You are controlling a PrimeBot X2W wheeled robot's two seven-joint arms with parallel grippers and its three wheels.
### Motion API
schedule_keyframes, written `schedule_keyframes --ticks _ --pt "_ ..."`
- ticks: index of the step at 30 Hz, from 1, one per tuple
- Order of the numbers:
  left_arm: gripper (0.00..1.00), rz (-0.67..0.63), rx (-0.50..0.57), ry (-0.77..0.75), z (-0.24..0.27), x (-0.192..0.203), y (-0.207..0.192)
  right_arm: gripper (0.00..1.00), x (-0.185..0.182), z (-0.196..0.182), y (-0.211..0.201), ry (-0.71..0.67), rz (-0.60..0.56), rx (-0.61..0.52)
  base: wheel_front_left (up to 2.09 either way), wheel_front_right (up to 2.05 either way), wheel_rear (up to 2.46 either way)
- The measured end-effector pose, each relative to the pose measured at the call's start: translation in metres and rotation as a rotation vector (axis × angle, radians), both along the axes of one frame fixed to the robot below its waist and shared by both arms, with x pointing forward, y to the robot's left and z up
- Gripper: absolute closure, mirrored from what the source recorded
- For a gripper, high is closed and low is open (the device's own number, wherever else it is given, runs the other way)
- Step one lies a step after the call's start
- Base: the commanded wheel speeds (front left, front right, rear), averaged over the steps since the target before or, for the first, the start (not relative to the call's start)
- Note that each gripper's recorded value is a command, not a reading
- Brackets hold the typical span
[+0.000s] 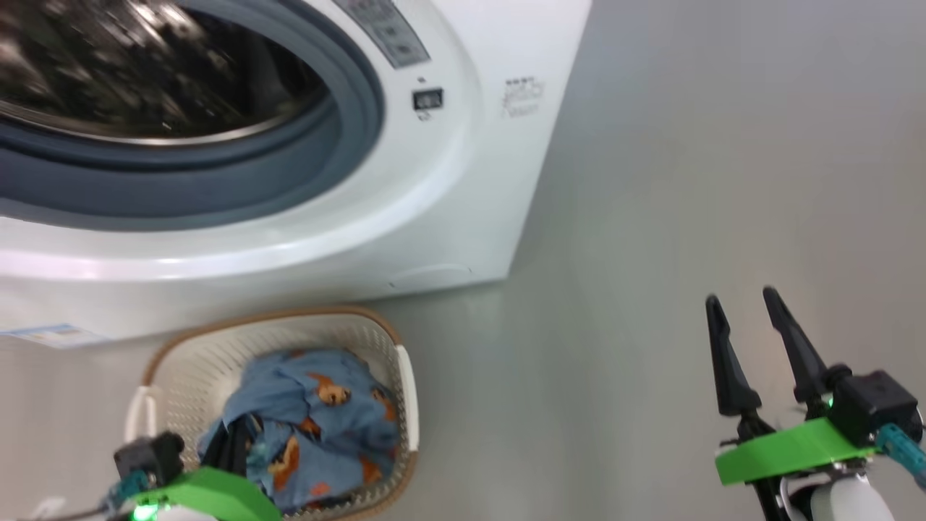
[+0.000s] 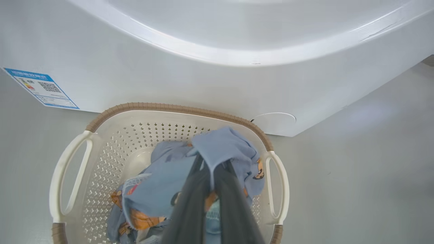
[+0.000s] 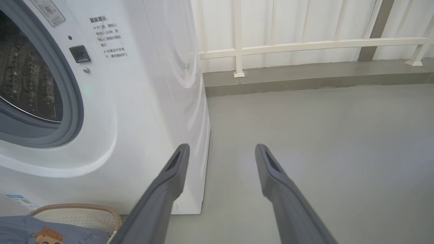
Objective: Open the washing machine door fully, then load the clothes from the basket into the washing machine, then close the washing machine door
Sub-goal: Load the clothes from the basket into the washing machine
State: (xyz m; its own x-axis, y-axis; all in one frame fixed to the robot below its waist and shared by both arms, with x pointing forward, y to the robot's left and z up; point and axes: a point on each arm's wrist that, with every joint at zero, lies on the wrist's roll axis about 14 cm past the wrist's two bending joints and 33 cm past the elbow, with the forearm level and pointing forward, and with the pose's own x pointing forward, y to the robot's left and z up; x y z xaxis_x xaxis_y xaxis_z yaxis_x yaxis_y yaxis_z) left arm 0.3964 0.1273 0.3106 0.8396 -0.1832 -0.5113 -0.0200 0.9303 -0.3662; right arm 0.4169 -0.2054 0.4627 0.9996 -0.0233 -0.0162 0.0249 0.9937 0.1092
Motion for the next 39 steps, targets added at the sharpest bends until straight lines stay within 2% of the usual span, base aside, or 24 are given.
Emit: schedule_keyframes --ticks 8,22,39 --pt "1.00 0.095 0.036 -0.168 0.055 -0.023 0.024 0.00 -0.024 0.017 0.009 -0.035 0.022 0.013 0.00 0.00 0.00" --pt "1.00 0.162 0.112 -0.392 0.124 -0.058 0.042 0.00 -0.060 0.038 0.019 -0.088 0.051 0.019 0.00 0.00 0.00" --pt "1.00 0.200 0.138 -0.599 0.187 -0.071 0.049 0.00 -0.071 0.044 0.031 -0.105 0.092 0.017 0.00 0.00 0.00"
